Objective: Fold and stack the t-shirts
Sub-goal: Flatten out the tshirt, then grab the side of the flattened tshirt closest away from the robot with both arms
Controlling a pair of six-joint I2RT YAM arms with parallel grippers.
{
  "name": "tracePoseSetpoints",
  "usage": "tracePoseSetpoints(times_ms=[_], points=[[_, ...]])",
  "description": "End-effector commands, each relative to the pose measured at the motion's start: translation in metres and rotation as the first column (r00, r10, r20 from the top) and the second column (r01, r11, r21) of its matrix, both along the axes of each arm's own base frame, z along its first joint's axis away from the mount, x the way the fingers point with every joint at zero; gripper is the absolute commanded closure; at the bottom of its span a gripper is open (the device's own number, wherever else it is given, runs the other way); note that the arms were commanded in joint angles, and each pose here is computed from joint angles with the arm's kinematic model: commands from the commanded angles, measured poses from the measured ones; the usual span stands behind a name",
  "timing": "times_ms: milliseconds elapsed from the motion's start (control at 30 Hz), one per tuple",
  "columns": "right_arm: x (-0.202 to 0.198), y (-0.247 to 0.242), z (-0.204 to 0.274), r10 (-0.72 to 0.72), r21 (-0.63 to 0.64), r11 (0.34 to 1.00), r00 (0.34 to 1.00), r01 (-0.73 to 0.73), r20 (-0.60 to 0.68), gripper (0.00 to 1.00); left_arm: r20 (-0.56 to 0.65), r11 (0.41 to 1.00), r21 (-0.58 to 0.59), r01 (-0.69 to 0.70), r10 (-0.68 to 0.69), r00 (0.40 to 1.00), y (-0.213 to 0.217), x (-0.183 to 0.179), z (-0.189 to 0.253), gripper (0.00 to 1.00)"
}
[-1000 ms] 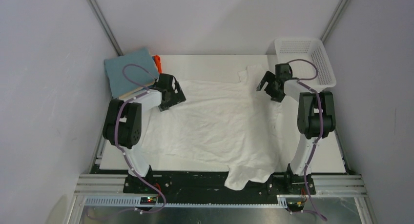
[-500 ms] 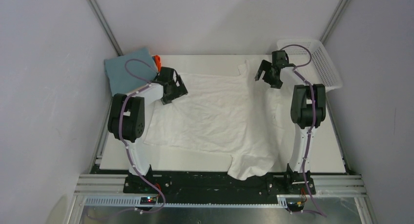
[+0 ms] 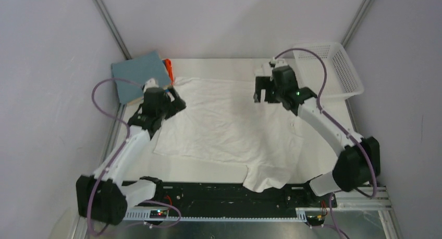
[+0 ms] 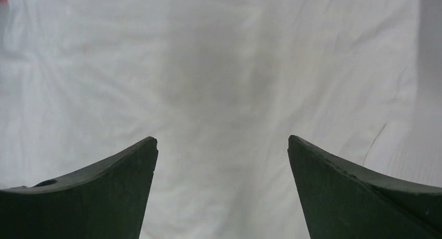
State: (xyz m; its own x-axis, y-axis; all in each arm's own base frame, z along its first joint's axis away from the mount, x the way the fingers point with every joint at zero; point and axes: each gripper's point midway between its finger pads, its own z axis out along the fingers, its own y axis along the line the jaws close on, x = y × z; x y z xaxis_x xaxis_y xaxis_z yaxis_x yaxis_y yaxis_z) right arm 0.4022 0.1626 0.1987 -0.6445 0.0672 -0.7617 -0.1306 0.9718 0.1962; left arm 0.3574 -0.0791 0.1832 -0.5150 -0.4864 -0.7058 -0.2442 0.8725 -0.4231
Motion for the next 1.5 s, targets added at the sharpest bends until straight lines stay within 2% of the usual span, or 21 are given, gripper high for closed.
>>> tracePoseSetpoints(times_ms=[0,33,100,133,200,267,400,600,667,733,833,900,933,1000,1167,1200,1267,1467], points=[[-0.08,0.003,-0.042,-0.004,-0.106,0.994,0.993,-0.009,-0.119,0.01,-0.154,0.988,0.047,-0.146,0.151,0.976,0.033,-0.077,-0.058,0.0],[-0.1,0.022,-0.043,0.054,-0.114,0.991,0.991,-0.068,-0.119,0.01,-0.188,0.982,0.069,-0.174,0.184,0.965,0.041,-0.094,-0.076,0.0],[-0.146,0.034,-0.055,0.115,-0.152,0.979,0.982,-0.138,-0.151,0.01,-0.206,0.97,0.076,-0.229,0.24,0.949,0.053,-0.121,-0.093,0.0],[-0.158,0.037,-0.048,0.132,-0.143,0.978,0.983,-0.15,-0.128,0.01,-0.225,0.962,0.082,-0.26,0.272,0.935,0.059,-0.137,-0.102,0.0],[-0.196,0.054,-0.051,0.224,-0.127,0.962,0.965,-0.241,-0.136,0.01,-0.243,0.939,0.116,-0.325,0.344,0.907,0.072,-0.157,-0.115,0.0],[-0.232,0.068,-0.056,0.317,-0.105,0.937,0.937,-0.334,-0.148,0.01,-0.257,0.931,0.101,-0.351,0.365,0.895,0.073,-0.168,-0.125,0.0],[-0.297,0.087,-0.072,0.483,-0.064,0.861,0.851,-0.505,-0.208,0.01,-0.293,0.904,0.125,-0.409,0.428,0.855,0.08,-0.18,-0.146,0.01],[-0.351,0.079,-0.095,0.593,-0.092,0.758,0.74,-0.646,-0.318,0.07,-0.347,0.874,0.184,-0.45,0.486,0.802,0.085,-0.181,-0.157,0.02],[-0.361,0.072,-0.103,0.606,-0.118,0.728,0.714,-0.676,-0.352,0.09,-0.352,0.874,0.172,-0.454,0.485,0.8,0.082,-0.174,-0.157,0.1],[-0.376,0.067,-0.113,0.618,-0.107,0.697,0.67,-0.709,-0.411,0.15,-0.363,0.889,0.14,-0.437,0.457,0.812,0.073,-0.164,-0.16,0.18],[-0.387,0.065,-0.125,0.623,-0.108,0.671,0.638,-0.733,-0.453,0.19,-0.368,0.894,0.122,-0.432,0.445,0.816,0.068,-0.155,-0.167,0.31],[-0.387,0.062,-0.134,0.604,-0.128,0.676,0.646,-0.725,-0.467,0.2,-0.39,0.893,0.136,-0.428,0.445,0.806,0.067,-0.155,-0.174,0.38],[-0.384,0.059,-0.14,0.587,-0.153,0.681,0.659,-0.716,-0.469,0.2,-0.404,0.898,0.15,-0.414,0.437,0.804,0.066,-0.155,-0.178,0.4],[-0.378,0.055,-0.146,0.557,-0.189,0.696,0.687,-0.693,-0.467,0.2,-0.406,0.901,0.146,-0.408,0.431,0.806,0.064,-0.151,-0.177,0.56],[-0.359,0.045,-0.157,0.453,-0.244,0.767,0.77,-0.594,-0.449,0.21,-0.39,0.898,0.148,-0.414,0.438,0.81,0.065,-0.145,-0.174,0.76],[-0.356,0.043,-0.159,0.438,-0.248,0.776,0.779,-0.58,-0.449,0.22,-0.389,0.898,0.15,-0.413,0.437,0.811,0.065,-0.144,-0.175,0.87],[-0.351,0.037,-0.166,0.401,-0.259,0.793,0.793,-0.551,-0.459,0.25,-0.384,0.902,0.15,-0.405,0.431,0.816,0.064,-0.141,-0.174,0.98],[-0.339,0.029,-0.183,0.346,-0.293,0.802,0.805,-0.52,-0.482,0.33,-0.358,0.909,0.144,-0.391,0.416,0.836,0.062,-0.128,-0.17,1.0]])
